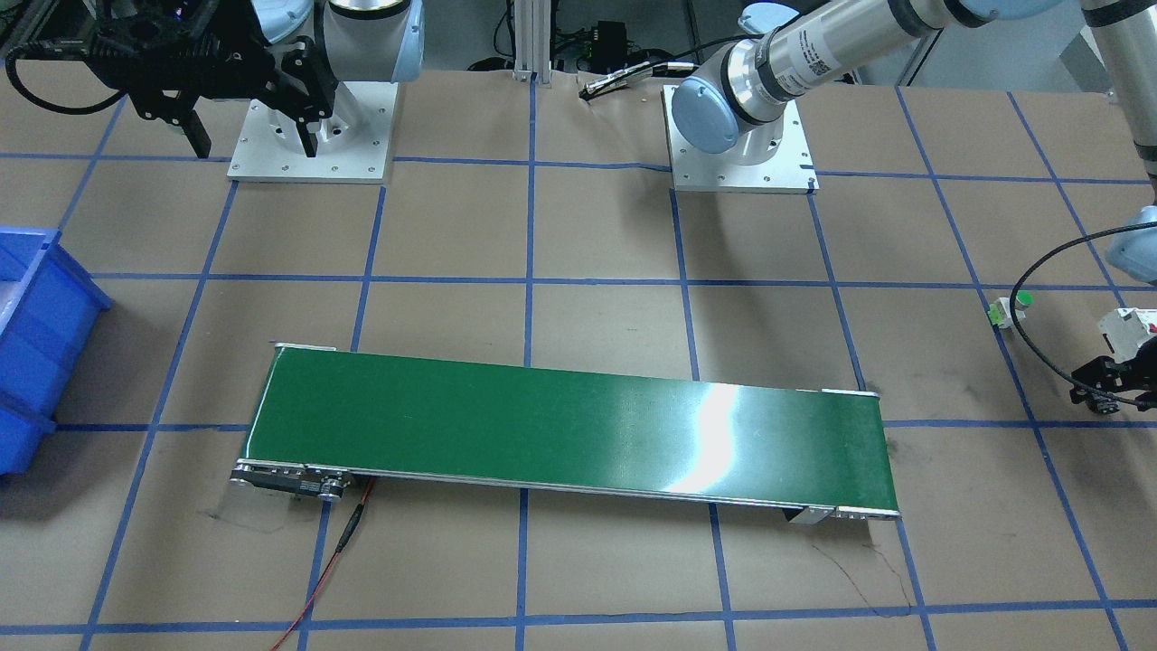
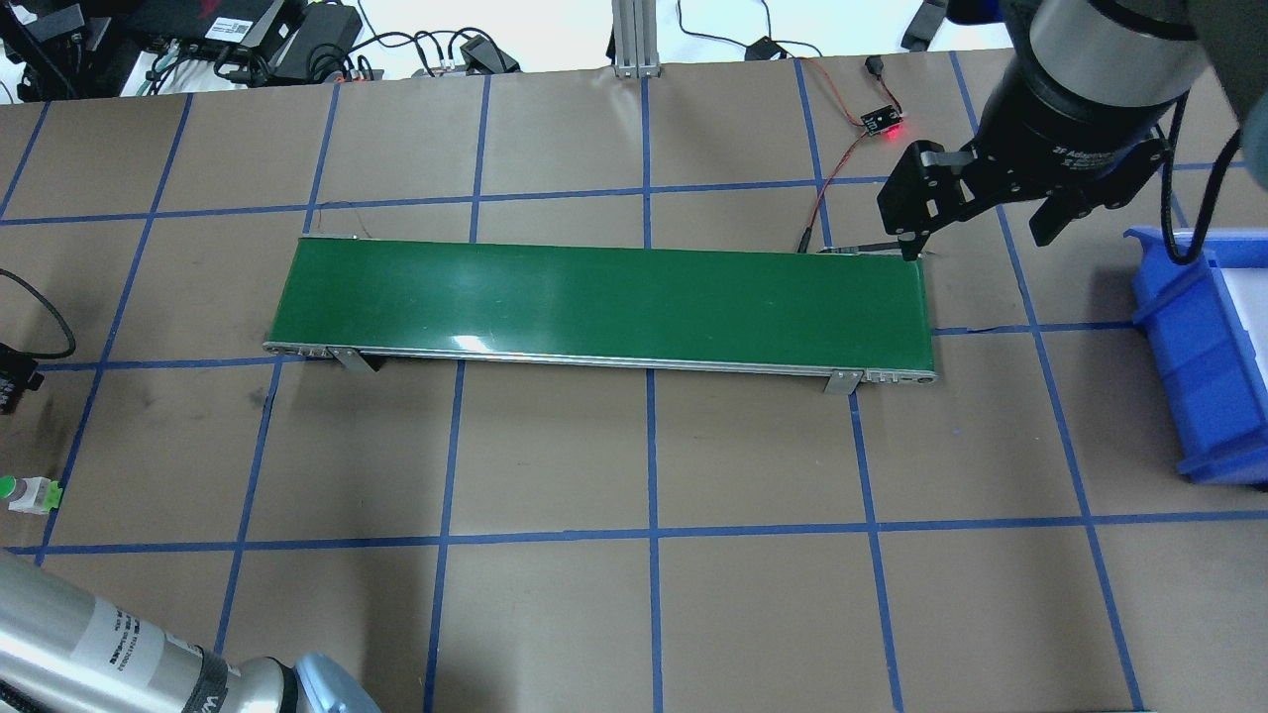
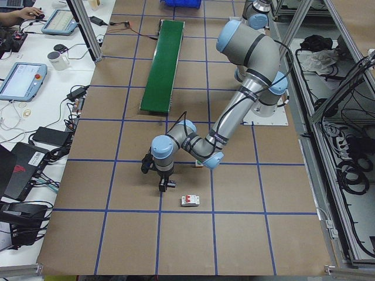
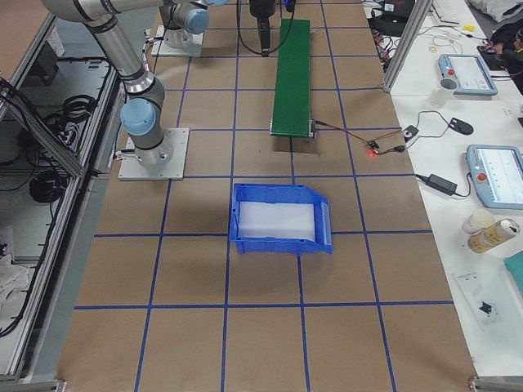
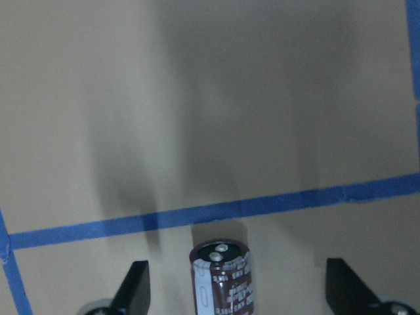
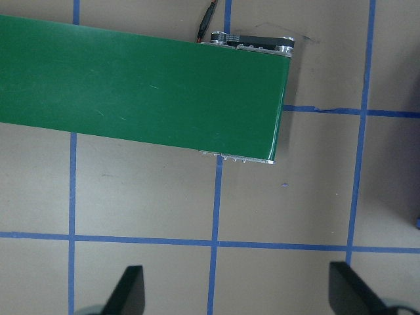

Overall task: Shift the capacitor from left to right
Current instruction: 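Close the left gripper on the brown capacitor and lift it, then carry the capacitor with the left gripper over the near end of the green belt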

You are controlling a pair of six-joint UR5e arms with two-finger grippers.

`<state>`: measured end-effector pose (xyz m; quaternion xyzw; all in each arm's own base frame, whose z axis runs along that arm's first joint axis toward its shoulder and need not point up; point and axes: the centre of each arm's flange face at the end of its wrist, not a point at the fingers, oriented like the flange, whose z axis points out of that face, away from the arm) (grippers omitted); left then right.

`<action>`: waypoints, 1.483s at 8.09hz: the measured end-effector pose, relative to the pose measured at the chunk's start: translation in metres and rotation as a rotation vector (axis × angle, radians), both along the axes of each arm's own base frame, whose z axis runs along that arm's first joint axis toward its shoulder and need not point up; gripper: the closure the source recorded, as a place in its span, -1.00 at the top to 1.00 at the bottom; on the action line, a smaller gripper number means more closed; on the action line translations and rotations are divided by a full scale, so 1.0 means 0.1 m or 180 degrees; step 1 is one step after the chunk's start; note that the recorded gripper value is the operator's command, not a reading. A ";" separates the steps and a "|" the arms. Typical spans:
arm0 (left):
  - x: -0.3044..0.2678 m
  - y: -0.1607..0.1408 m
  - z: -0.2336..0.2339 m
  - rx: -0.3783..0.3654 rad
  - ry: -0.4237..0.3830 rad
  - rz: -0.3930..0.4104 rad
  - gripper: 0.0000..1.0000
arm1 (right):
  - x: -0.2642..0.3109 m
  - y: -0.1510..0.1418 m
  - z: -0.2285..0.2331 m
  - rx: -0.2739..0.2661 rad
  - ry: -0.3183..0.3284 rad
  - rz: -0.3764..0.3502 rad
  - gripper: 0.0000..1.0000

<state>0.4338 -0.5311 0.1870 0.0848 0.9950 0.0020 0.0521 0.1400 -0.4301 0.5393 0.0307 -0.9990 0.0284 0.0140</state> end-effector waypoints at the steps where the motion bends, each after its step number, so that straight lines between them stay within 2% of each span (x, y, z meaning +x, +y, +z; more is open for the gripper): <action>1: 0.00 0.00 0.00 0.0002 0.0000 0.0008 0.56 | 0.00 0.00 0.00 -0.0001 0.0000 0.0000 1.00; 2: 0.00 0.00 -0.01 0.0004 0.0003 0.0013 0.42 | 0.00 0.00 0.00 -0.0001 0.0000 0.0000 1.00; 4: 0.00 0.00 -0.02 0.0004 0.0006 0.0020 0.00 | 0.00 0.00 0.00 -0.0004 -0.0002 0.0000 1.00; 7: 0.00 0.00 -0.02 0.0007 0.0010 0.0018 -0.95 | 0.00 -0.01 -0.01 0.0000 -0.0005 -0.0002 1.00; 10: 0.00 0.01 0.04 -0.0003 -0.0014 0.0011 -1.00 | 0.00 -0.01 -0.01 0.0005 -0.0003 0.0000 1.00; 12: -0.04 0.06 0.18 0.0100 0.0023 0.0021 -1.00 | 0.00 -0.01 -0.01 0.0005 -0.0004 0.0000 1.00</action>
